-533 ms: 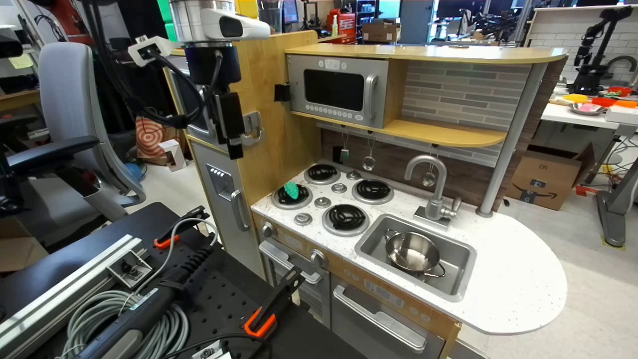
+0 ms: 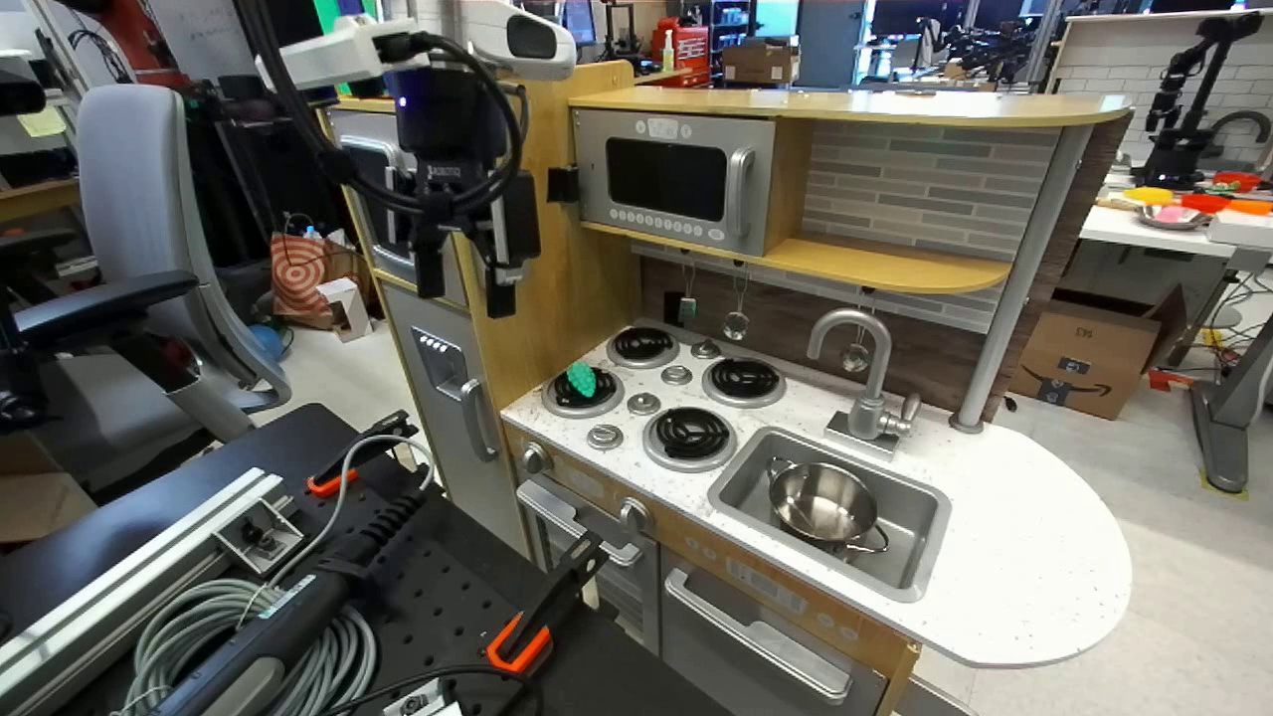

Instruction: Put the green object in the pot that is in the sink

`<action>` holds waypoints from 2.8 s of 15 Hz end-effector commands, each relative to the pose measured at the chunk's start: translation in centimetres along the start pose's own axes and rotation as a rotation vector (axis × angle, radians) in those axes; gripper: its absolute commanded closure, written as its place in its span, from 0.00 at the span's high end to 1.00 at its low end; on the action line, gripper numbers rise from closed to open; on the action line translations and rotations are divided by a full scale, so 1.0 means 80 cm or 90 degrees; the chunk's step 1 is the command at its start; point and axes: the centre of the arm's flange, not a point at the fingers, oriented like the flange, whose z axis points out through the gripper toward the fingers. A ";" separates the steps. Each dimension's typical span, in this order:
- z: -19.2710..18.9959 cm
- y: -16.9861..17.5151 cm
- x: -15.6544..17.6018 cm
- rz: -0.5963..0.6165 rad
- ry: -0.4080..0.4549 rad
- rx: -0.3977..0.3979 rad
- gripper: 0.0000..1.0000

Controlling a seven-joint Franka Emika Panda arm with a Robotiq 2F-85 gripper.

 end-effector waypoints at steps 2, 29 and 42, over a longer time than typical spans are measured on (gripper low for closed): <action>-0.003 0.004 -0.002 -0.057 -0.024 -0.016 1.00; 0.033 -0.032 0.121 -0.474 0.293 -0.001 1.00; 0.047 -0.062 0.149 -0.622 0.289 -0.058 1.00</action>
